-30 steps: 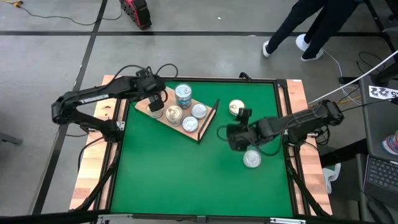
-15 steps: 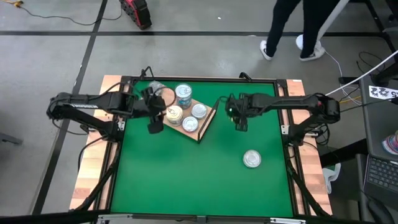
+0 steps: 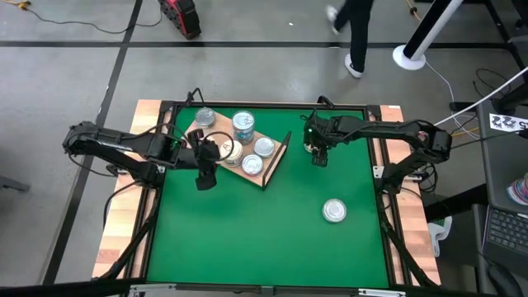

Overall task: Stack canned seafood by type on shelf
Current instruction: Stack the blue tuna can on top of the blue tuna can

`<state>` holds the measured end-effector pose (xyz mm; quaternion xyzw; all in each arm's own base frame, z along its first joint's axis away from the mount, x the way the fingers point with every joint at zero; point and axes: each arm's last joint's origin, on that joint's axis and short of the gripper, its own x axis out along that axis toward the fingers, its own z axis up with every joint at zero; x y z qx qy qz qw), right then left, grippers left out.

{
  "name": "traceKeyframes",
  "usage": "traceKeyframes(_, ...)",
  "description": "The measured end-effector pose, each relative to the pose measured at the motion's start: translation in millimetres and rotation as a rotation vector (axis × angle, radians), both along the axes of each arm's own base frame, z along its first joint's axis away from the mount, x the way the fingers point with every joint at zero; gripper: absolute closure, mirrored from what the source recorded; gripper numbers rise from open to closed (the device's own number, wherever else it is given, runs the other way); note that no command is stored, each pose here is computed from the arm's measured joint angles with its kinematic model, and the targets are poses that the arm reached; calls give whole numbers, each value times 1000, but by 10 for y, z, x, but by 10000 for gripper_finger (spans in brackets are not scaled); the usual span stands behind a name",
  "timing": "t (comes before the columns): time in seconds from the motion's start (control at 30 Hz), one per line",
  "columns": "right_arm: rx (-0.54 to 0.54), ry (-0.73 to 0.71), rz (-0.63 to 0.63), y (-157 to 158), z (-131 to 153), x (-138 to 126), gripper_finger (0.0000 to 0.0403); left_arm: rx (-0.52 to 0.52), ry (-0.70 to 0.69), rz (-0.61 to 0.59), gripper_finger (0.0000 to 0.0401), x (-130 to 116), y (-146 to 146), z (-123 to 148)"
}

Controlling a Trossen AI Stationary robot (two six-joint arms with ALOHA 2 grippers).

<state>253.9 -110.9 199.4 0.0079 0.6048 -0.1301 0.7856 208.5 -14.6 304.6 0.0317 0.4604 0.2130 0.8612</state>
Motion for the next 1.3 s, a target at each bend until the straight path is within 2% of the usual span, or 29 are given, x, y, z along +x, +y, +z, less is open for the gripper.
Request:
traceKeyframes(0.27, -38, 20, 42, 26, -194, -63, 162, -7, -23, -32, 174, 25, -84, -102)
traceKeyframes(0.63, -106, 4, 54, 35, -352, -113, 172, -15, -72, -31, 174, 63, -94, -81)
traceKeyframes(0.77, -109, -2, 52, 29, -353, -107, 210, -19, -74, -26, 174, 63, -93, -81)
traceKeyframes(1.1, -97, -9, 58, 36, -358, -102, 337, -29, -82, -10, 174, 63, -93, -81)
traceKeyframes(1.3, -82, -15, 60, 40, -360, -100, 394, -29, -82, -10, 174, 63, -92, -81)
